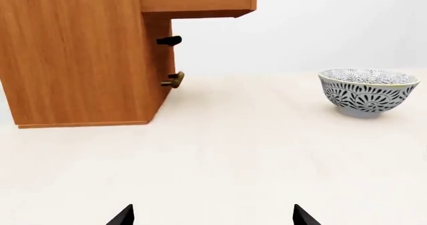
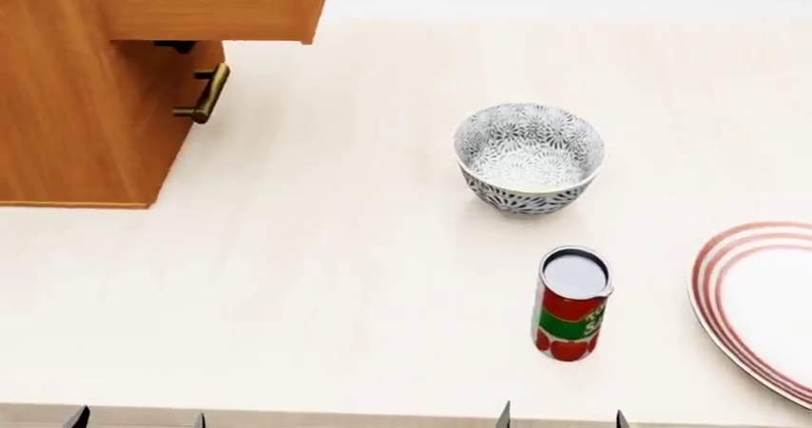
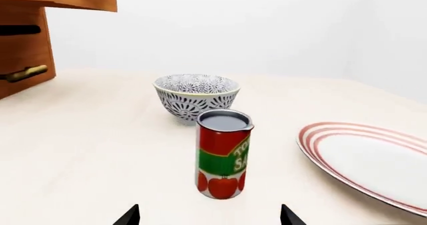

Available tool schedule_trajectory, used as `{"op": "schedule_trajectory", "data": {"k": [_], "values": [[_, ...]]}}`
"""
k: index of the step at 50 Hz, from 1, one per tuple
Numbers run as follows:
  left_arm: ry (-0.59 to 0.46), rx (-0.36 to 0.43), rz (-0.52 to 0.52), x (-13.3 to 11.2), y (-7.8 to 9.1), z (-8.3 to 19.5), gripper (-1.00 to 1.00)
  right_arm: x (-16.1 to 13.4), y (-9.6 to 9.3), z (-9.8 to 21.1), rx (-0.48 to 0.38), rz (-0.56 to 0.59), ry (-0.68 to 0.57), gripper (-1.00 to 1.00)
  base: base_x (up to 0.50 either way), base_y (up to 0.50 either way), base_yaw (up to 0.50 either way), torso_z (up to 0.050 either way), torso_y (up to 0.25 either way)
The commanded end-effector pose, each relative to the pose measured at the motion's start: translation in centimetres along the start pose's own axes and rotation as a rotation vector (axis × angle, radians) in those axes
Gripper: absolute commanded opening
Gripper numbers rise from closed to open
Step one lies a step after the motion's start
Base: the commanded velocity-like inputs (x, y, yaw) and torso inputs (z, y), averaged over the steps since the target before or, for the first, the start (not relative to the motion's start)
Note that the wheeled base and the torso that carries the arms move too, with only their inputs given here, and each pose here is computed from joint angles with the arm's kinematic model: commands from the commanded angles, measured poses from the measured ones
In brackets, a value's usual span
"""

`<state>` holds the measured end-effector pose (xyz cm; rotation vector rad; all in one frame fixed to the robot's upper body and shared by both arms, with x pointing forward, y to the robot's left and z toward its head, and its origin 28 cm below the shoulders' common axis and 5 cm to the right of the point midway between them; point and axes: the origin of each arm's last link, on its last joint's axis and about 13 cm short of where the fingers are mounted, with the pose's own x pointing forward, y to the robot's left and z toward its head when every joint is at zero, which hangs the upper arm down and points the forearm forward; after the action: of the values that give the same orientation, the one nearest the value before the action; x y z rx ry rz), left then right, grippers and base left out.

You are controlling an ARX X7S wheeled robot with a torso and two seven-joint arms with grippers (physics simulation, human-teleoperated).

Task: Put the bowl on top of the cabinet.

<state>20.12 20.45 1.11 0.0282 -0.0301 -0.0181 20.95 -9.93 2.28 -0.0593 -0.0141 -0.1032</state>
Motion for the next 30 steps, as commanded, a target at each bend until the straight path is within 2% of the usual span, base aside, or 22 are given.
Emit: {"op": "schedule_trajectory", "data": {"k": [1, 15, 30], "values": [[0.003, 0.005, -0.002, -0.02, 0.0, -0.08, 1.0, -0.15, 0.03, 0.09, -0.006, 0.002, -0.015, 1.0, 0.0, 0.5, 0.0, 0.0, 0.0], [-0.007, -0.017, -0.003, -0.05, 0.01, -0.03, 1.0, -0.09, -0.01, 0.06, -0.009, -0.001, -0.02, 1.0, 0.0, 0.5, 0.0, 0.0, 0.0], [-0.01, -0.007, -0.014, -0.18, -0.04, 0.03, 1.0, -0.19, -0.04, 0.11, -0.011, -0.006, -0.021, 1.0, 0.0, 0.5, 0.0, 0.0, 0.0]]}}
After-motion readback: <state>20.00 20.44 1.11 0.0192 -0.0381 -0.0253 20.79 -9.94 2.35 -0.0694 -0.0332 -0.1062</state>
